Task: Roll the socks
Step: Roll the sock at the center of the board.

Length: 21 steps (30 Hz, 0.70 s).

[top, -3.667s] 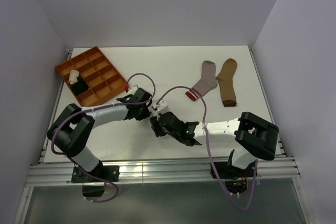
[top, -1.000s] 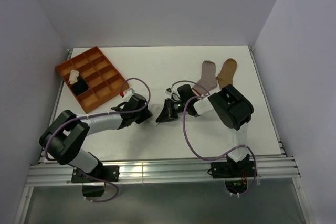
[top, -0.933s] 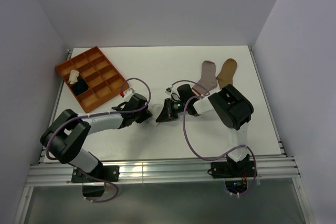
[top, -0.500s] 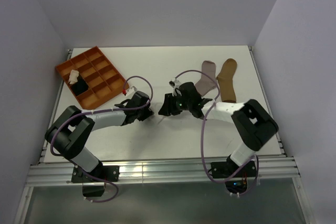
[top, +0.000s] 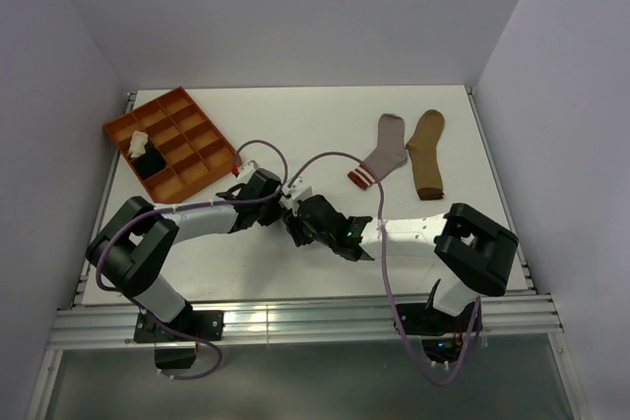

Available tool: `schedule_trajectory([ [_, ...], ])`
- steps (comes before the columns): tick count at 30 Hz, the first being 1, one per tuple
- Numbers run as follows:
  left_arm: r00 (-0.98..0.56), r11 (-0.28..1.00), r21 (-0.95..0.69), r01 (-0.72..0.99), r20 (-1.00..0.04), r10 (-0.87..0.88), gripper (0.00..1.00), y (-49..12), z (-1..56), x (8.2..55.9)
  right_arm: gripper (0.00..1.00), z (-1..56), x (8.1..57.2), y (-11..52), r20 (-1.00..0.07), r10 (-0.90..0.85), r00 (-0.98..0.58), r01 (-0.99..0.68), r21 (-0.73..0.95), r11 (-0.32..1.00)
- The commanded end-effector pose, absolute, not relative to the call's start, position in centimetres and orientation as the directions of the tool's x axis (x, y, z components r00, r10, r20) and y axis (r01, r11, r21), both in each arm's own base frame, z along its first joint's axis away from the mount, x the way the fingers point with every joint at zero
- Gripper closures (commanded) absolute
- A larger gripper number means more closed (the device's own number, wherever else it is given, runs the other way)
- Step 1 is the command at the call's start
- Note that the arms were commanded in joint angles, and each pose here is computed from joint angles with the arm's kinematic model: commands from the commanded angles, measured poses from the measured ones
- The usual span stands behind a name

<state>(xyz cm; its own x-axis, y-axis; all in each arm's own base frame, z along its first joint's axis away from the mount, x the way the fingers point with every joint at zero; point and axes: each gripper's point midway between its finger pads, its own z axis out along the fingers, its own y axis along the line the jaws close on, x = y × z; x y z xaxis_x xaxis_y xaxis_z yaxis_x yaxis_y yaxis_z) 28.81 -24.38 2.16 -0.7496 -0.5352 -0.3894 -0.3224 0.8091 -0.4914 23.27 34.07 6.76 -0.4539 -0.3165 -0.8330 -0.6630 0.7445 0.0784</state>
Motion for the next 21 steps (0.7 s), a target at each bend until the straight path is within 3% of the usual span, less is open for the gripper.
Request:
schedule_trajectory([
  [1,-0.846,0.891,-0.286,-0.354,-0.308,-0.435,1.00,-21.1,-2.5,24.0,0.48,7.0,24.5,34.3,-0.853,-0.360,-0.377,-0.643,-0.039,0.765],
  [6,-0.849,0.893,-0.285,-0.348,-0.309,-0.429,1.00,-21.2,-2.5,24.1,0.54,5.9,23.9,35.1,-0.846,-0.395,-0.357,-0.656,-0.074,0.751],
  [21,-0.856,0.896,-0.289,-0.338,-0.302,-0.420,1.00,-21.4,-2.5,24.0,0.53,6.8,24.1,35.4,-0.875,-0.369,-0.312,-0.634,-0.098,0.767],
])
